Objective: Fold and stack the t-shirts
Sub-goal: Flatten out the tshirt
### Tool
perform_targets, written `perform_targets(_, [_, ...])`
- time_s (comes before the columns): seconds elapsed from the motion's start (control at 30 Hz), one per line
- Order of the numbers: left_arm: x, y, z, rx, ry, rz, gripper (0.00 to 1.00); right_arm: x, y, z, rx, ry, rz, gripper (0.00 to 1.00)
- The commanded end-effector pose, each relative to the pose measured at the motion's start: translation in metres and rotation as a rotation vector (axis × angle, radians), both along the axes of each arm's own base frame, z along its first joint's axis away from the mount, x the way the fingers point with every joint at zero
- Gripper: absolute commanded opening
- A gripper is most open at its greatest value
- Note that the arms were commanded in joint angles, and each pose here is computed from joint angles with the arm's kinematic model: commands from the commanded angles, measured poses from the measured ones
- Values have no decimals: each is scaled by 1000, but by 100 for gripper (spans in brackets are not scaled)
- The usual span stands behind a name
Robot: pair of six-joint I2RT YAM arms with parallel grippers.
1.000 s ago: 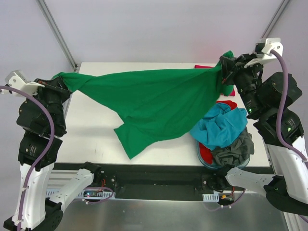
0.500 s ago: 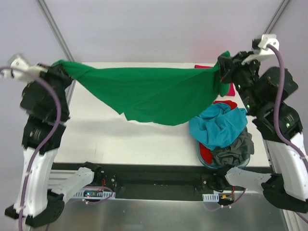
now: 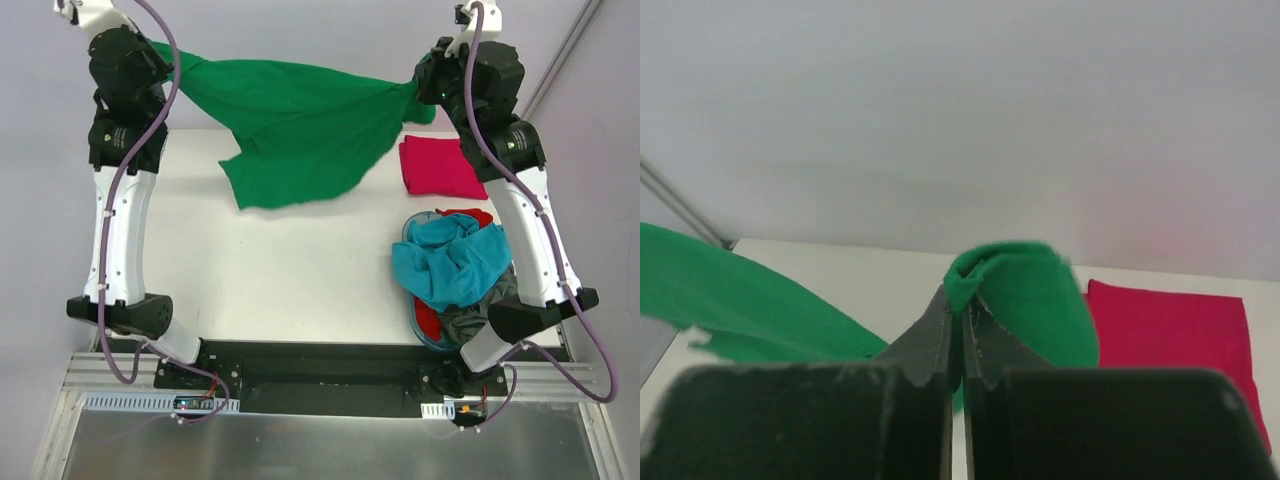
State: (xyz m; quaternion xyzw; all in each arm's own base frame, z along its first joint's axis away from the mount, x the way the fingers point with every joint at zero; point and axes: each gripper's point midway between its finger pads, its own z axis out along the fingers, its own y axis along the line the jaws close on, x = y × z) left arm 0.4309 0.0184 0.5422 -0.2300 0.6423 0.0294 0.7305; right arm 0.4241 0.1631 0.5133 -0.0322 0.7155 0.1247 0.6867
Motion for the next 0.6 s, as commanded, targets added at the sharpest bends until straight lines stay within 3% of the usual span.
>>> perform_targets(0.0, [-53,24,29,1,-90,40,0,-41,-10,28,90,-80,48,1])
perform_targets(0.2, [-69,55,-116,-93,178,150,0,-62,-5,-108,101,218,70,1])
perform_targets(0.37, [-93,38,-249,-175,433,92,0,-101,15,-218,142,481,190,1])
perform_targets(0.47, [-86,34,-304,-255,537,124,0,-105,29,-273,176,580,240,1])
perform_targets(0.57, [-63,37,-340,-227,675,150,0,-102,39,-323,158,729,243,1])
